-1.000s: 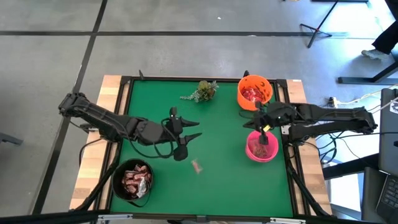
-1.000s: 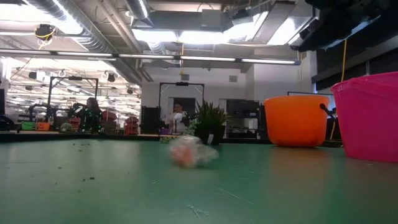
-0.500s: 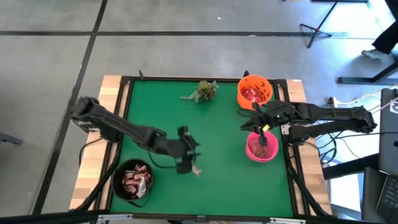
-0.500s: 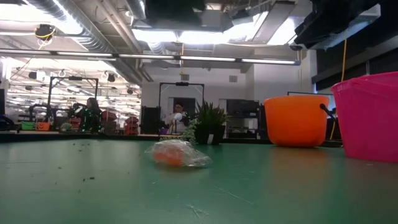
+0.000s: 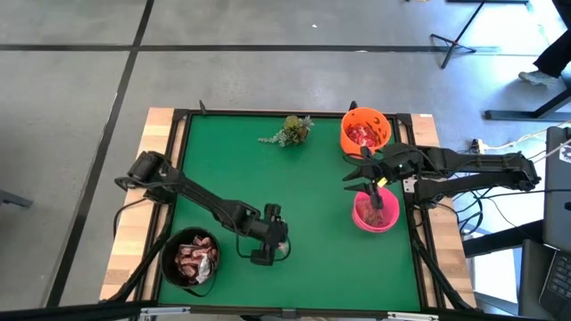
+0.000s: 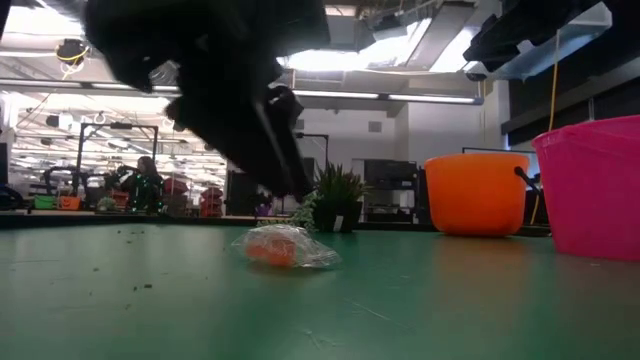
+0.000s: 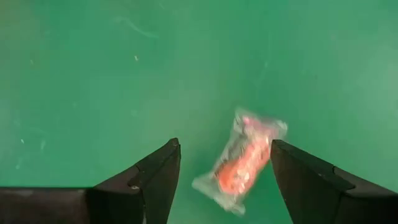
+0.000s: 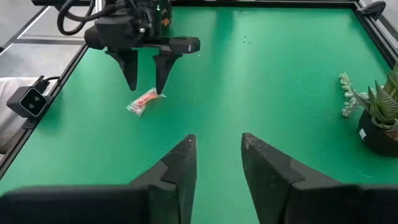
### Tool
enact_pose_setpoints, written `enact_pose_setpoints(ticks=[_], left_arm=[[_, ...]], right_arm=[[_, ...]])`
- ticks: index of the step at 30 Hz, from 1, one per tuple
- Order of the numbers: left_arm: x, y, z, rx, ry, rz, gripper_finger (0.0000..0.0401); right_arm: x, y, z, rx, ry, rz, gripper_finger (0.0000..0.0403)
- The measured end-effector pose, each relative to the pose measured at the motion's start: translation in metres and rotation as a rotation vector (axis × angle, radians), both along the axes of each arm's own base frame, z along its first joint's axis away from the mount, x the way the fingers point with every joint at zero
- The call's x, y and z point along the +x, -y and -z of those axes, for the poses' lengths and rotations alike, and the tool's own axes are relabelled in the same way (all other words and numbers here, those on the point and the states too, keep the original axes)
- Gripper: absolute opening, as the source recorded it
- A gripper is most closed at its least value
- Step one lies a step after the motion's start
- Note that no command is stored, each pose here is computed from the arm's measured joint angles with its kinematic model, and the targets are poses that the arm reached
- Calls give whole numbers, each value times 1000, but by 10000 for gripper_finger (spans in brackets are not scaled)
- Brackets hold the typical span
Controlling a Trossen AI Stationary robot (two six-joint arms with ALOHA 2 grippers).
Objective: Sort candy
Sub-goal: Put the orange candy into the pink bucket
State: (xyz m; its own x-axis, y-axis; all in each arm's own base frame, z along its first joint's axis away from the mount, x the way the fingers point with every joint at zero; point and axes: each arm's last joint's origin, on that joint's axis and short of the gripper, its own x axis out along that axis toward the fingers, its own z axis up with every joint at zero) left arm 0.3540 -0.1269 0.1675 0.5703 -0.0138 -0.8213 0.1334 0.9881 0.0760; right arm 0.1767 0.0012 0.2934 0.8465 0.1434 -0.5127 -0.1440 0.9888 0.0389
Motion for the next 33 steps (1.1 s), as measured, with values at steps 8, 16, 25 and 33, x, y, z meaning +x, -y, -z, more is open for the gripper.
enact_pose_setpoints(ticks=[8, 16, 25, 33], left_arm=[[-6, 2, 7, 45, -69, 36, 253], [-1, 4, 33, 88, -124, 98, 253], [0, 5, 38, 125, -133, 149, 154], [0, 3, 37, 129, -125, 95, 12]], right_arm=[[0, 0, 0, 16, -3, 22, 144], [1, 0, -1, 16, 13, 22, 145], [1, 0, -2, 15, 24, 22, 145], [2, 0, -3, 15, 29, 22, 145]])
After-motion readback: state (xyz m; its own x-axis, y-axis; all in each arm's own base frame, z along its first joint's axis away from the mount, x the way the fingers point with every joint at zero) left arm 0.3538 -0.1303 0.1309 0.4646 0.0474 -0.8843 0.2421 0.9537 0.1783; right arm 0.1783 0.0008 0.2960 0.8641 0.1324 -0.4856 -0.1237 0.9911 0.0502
